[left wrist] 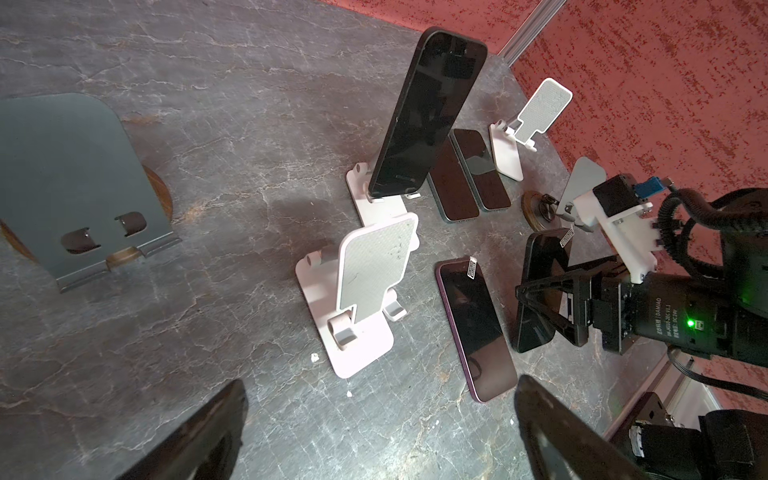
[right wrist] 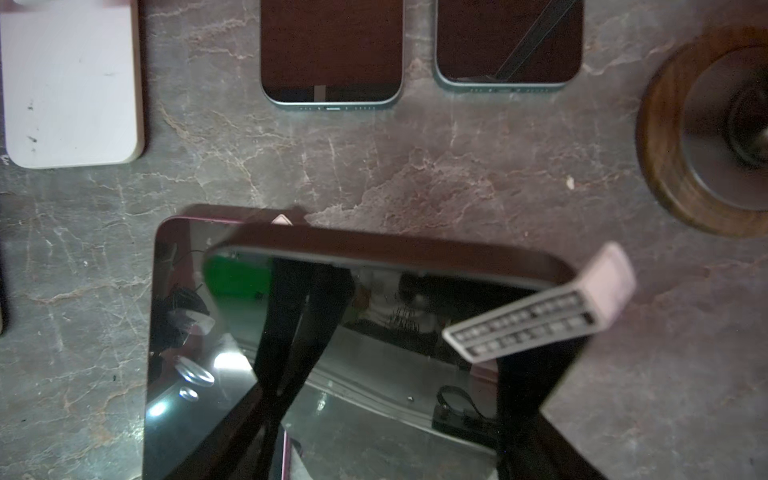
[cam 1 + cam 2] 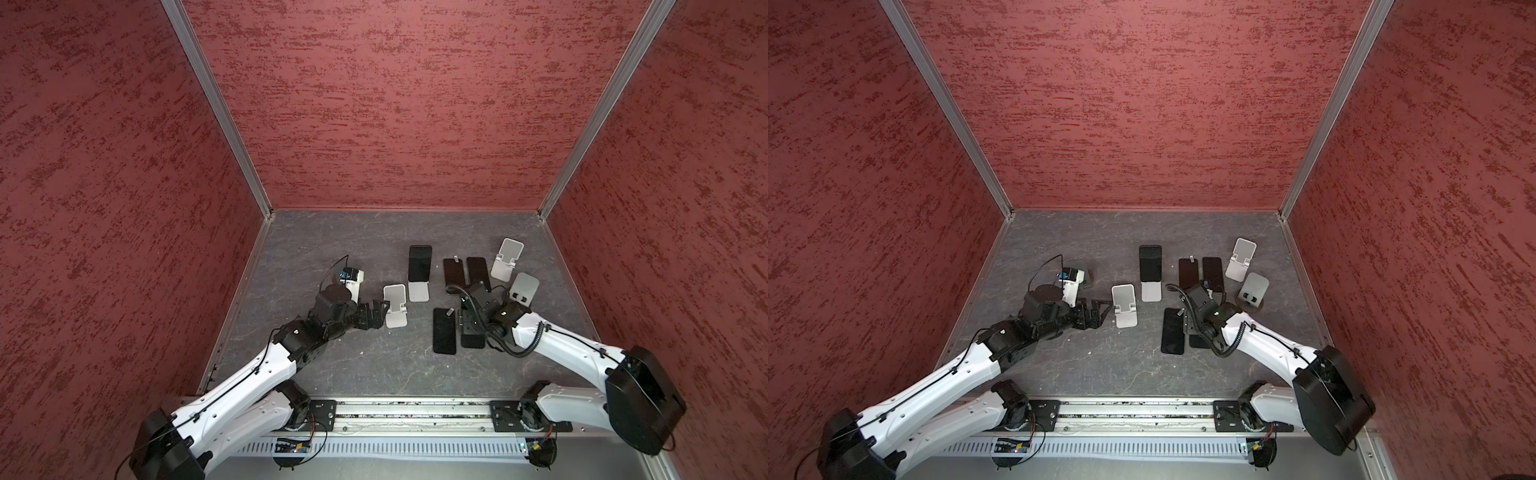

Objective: Remove the phone from the phone stand
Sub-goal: 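Lower the black phone flat beside the magenta-edged phone with the right gripper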

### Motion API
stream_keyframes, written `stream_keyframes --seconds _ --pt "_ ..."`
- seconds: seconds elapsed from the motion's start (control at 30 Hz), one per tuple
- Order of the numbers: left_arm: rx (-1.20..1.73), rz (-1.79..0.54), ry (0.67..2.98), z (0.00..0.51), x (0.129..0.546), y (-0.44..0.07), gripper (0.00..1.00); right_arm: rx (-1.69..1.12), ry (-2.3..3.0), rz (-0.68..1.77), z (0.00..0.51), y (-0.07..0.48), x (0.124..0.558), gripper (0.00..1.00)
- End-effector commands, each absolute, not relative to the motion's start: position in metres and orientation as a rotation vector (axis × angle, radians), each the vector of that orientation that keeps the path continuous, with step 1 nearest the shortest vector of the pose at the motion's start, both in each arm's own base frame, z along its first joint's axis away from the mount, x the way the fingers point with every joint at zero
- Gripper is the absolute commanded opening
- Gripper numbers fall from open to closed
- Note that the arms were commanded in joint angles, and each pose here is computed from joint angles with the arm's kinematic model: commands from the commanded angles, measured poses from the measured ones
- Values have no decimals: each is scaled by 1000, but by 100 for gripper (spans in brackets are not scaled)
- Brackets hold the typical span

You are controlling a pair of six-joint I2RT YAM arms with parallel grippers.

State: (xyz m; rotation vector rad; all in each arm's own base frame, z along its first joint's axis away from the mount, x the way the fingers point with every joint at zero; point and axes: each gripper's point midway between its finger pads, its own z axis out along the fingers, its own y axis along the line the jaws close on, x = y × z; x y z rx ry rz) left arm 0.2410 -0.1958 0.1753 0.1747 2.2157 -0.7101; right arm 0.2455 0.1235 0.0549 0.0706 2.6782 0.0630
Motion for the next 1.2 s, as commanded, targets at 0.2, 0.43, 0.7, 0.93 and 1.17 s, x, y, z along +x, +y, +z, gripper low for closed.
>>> stream_keyframes --seconds 0.2,0.43,0.7,0.93,1.17 --pt "181 -714 2183 184 244 -199 100 154 2763 76 22 122 238 66" --pt "177 -713 2186 181 243 -198 100 164 2778 83 14 122 237 67" --pt "175 -708 2189 179 243 -197 100 154 2782 142 8 132 241 68" --pt "174 -701 2190 178 243 -196 100 146 2780 189 6 141 247 69" --pt "174 -694 2196 176 244 -196 100 141 2820 162 -6 141 246 71"
